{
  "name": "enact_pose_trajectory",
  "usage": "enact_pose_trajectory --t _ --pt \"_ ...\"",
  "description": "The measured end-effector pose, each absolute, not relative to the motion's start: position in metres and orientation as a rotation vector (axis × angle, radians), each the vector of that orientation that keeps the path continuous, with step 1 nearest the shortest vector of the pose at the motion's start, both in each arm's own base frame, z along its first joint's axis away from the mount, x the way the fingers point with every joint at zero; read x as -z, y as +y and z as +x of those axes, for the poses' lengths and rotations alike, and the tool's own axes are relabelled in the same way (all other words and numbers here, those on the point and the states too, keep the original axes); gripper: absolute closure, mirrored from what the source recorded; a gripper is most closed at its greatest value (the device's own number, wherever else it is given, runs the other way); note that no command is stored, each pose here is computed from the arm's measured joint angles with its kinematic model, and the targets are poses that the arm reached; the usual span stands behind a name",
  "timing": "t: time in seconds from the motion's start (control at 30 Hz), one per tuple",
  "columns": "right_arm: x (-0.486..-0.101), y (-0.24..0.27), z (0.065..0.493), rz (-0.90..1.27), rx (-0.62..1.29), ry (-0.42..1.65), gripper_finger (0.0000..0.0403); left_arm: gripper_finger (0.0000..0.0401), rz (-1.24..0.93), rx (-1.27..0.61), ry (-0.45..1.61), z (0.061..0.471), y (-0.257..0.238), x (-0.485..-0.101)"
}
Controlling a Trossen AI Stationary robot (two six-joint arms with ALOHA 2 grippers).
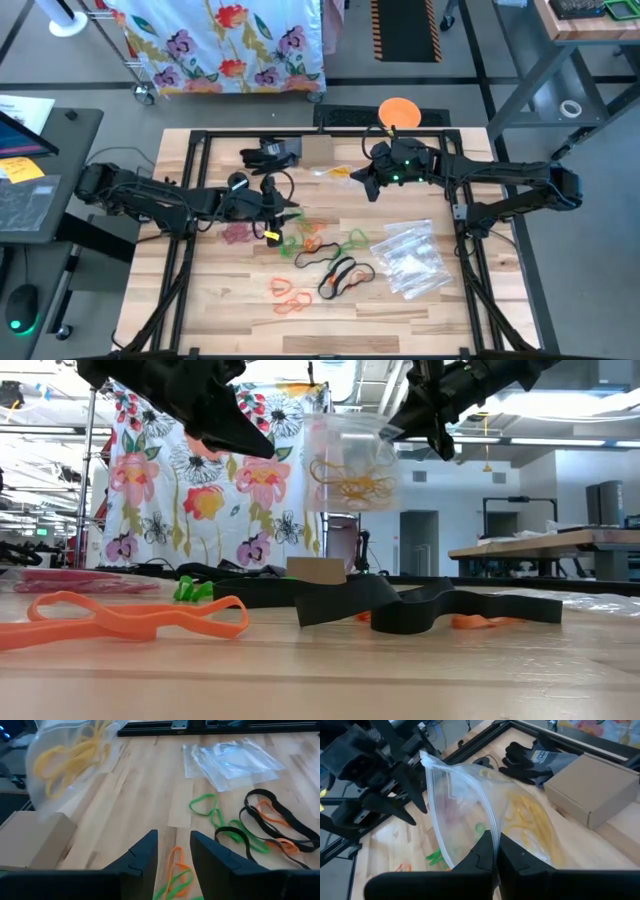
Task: Sort rubber bands
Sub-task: Close the transparent zip bag
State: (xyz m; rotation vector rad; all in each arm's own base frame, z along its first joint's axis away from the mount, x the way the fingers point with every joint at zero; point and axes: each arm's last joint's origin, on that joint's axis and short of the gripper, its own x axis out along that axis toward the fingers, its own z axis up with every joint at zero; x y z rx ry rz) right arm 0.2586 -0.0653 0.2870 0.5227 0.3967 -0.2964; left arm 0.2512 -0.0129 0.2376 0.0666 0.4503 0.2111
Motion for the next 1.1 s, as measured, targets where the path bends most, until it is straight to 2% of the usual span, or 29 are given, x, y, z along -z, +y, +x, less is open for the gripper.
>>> enact_pose_trajectory --t 0.27,0.63,0.8,1.1 --pt "-0.287 -0.066 0.258 0.554 0.307 0.393 0.0403 0.0293 0.117 -0.447 0.446 0.252 -0.006 -0.235" --pt "-0.28 -0.03 0.261 0.496 0.189 0.509 0.0403 0.0293 0.203 -0.415 0.47 0.269 -0.008 -0.219" --pt "-0.28 -0.019 0.262 0.436 0.135 0.522 0.0403 0.0293 0.251 -0.38 0.436 0.267 -0.009 -0.227" --pt "-0.283 -0.042 0.26 0.325 0.28 0.468 0.0403 0.0293 0.339 -0.328 0.434 0.247 -0.006 -0.248"
